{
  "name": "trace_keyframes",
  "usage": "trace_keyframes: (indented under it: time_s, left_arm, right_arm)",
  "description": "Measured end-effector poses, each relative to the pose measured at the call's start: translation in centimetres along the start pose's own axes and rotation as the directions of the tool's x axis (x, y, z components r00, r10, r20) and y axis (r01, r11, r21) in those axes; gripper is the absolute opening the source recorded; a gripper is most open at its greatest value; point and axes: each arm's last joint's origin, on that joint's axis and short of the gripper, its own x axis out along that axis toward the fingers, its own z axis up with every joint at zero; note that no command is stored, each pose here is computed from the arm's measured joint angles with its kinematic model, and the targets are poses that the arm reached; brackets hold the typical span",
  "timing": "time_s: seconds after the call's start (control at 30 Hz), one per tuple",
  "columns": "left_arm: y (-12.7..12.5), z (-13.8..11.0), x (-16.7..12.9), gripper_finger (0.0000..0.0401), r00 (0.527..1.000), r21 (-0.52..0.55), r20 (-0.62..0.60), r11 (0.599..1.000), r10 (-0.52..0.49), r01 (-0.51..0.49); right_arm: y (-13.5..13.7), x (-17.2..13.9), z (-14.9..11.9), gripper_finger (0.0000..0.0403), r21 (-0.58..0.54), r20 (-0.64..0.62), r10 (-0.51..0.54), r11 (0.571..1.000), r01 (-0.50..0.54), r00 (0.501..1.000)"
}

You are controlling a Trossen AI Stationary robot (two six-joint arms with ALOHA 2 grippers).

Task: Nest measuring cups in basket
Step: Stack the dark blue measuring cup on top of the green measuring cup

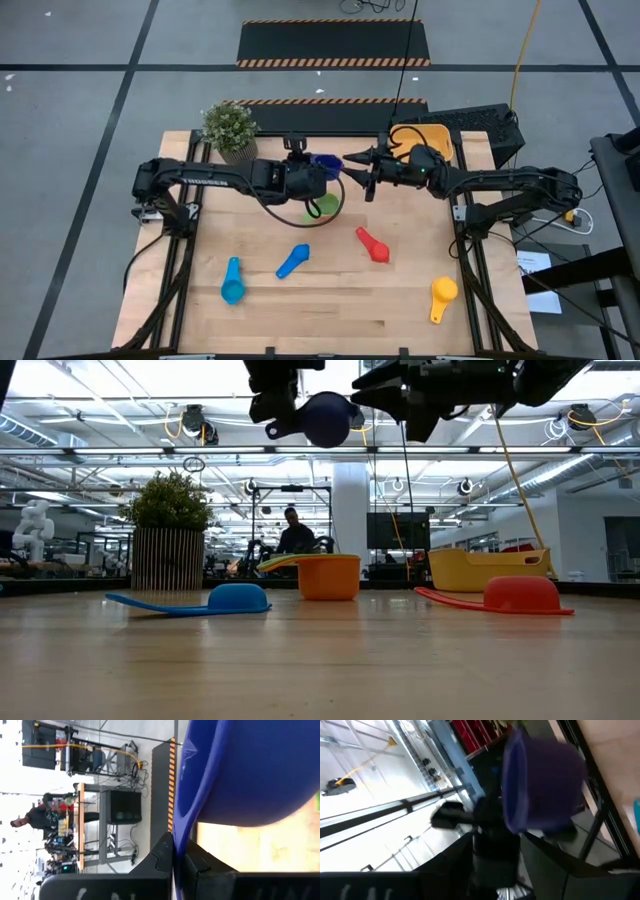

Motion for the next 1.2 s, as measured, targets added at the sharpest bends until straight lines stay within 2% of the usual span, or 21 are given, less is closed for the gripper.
trace_keyframes:
  time_s: [0.13, 0.3, 0.6, 1.07, 1.2]
  left_arm:
    - [0.3, -0.2, 0.4, 0.0004, 1.0, -0.008, -0.013, 1.0, 0.005, -0.005]
    - [0.4, -0.3, 0.6, 0.0007, 1.0, 0.003, -0.02, 1.0, 0.011, -0.011]
    - [0.4, -0.2, 0.6, 0.0004, 1.0, 0.007, -0.019, 1.0, 0.01, -0.01]
    - [0.4, -0.2, 0.6, 0.0006, 1.0, 0.003, -0.017, 1.0, 0.011, -0.011]
    - [0.4, -0.2, 0.6, 0.0004, 1.0, -0.001, -0.012, 1.0, 0.0, 0.0]
  right_arm:
    - [-0.1, 0.0, -0.1, 0.016, 0.005, -0.025, -0.025, 1.0, 0.025, 0.999]
    - [-0.4, 0.0, 0.4, 0.016, -0.005, 0.009, -0.064, 0.998, 0.064, 0.998]
    - [0.1, -0.2, 1.7, 0.016, -0.055, 0.075, -0.05, 0.997, 0.054, 0.996]
    - [-0.1, 0.0, 2.0, 0.0159, -0.04, 0.092, -0.053, 0.998, 0.057, 0.994]
    - [-0.3, 0.4, 2.3, 0.0143, -0.033, 0.101, -0.033, 0.999, 0.037, 0.994]
